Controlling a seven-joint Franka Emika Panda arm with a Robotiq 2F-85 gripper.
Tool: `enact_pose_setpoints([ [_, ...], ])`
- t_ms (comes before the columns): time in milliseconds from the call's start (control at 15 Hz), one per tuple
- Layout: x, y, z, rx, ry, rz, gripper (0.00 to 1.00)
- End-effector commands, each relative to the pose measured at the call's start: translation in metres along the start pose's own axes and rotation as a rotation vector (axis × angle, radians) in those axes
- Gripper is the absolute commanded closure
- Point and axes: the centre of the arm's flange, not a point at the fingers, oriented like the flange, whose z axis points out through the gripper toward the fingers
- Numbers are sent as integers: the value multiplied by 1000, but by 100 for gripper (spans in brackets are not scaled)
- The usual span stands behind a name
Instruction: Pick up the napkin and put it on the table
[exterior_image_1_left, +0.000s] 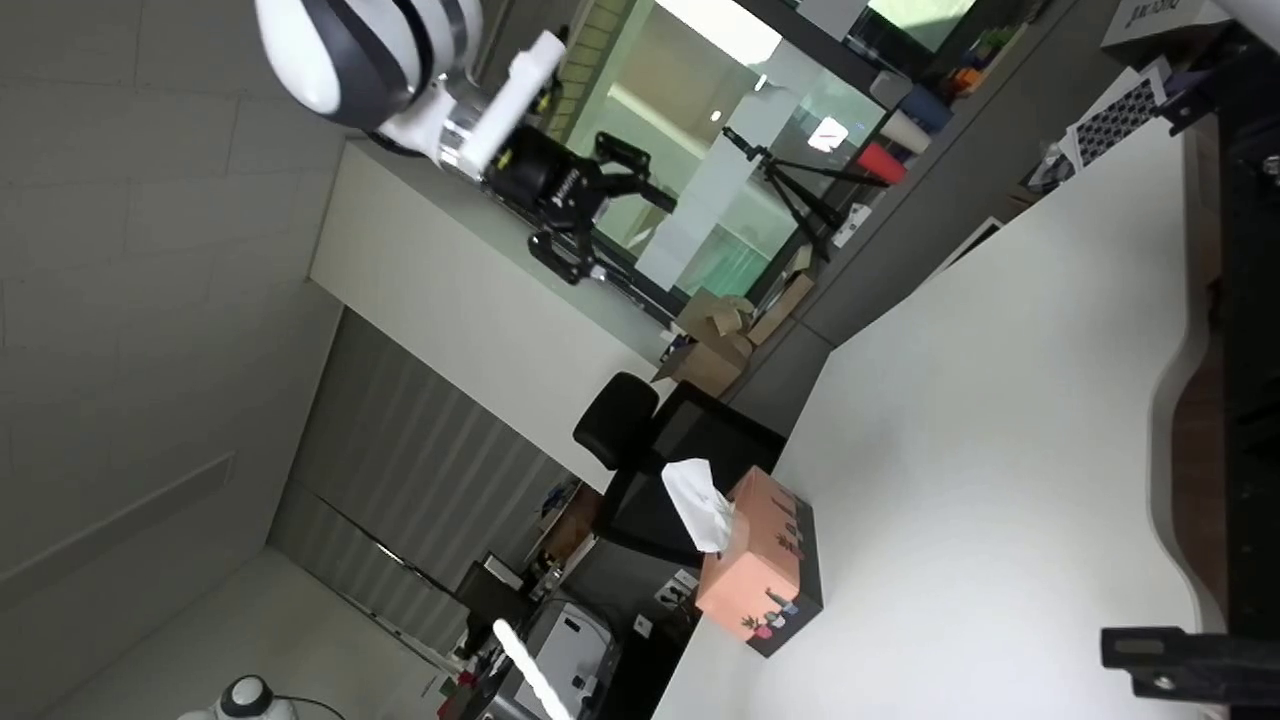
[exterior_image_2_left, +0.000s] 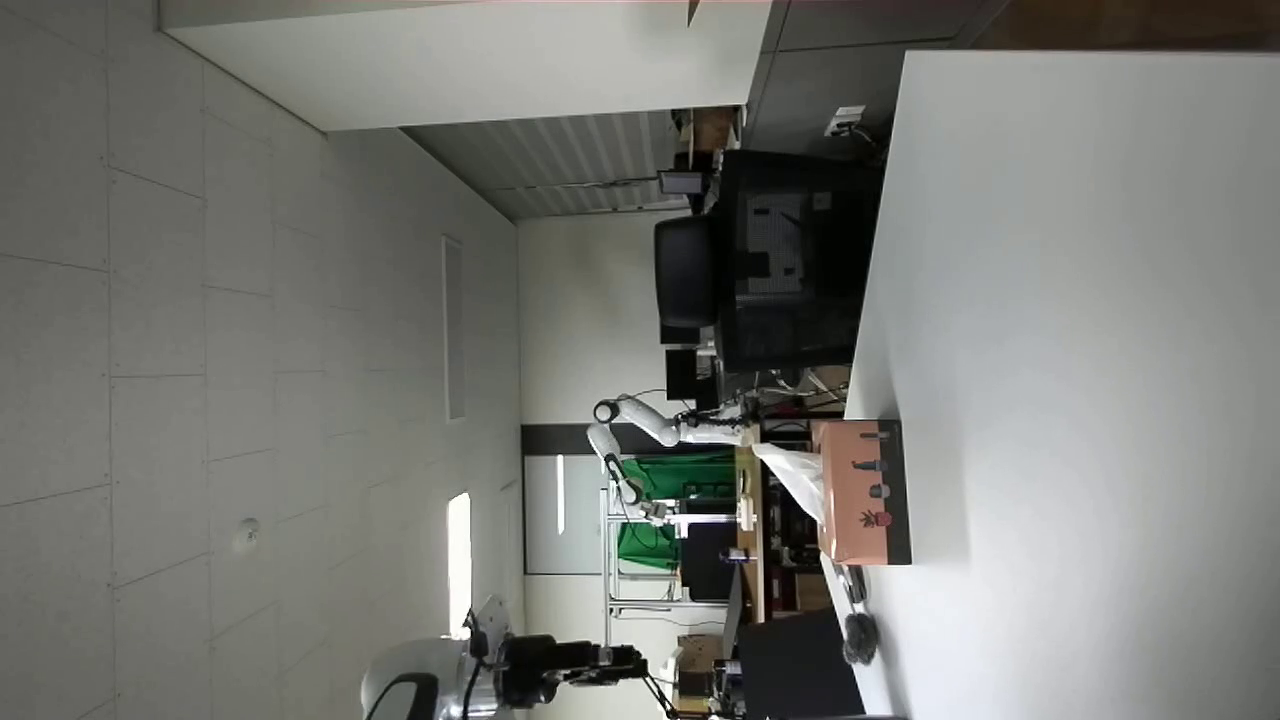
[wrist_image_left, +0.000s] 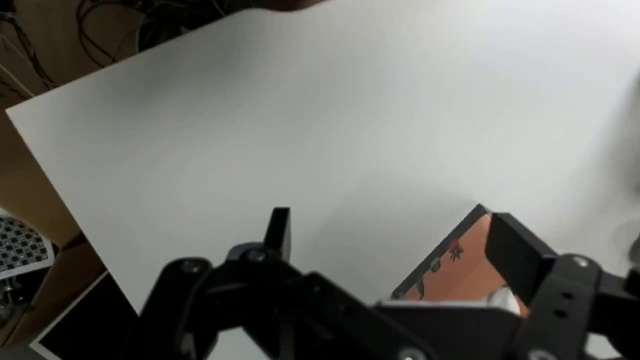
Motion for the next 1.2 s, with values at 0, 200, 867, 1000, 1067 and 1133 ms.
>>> enact_pose_setpoints([
  [0, 67, -15, 38, 65, 29, 183, 0],
  [200, 111, -17, 67, 134, 30, 314, 0],
  [867, 128, -8, 97, 155, 3, 366, 0],
  [1000, 128, -9, 97, 156, 3, 368, 0],
  [1067, 128, -9, 97, 156, 4, 369, 0],
  [1133, 128, -9, 97, 156, 4, 369, 0],
])
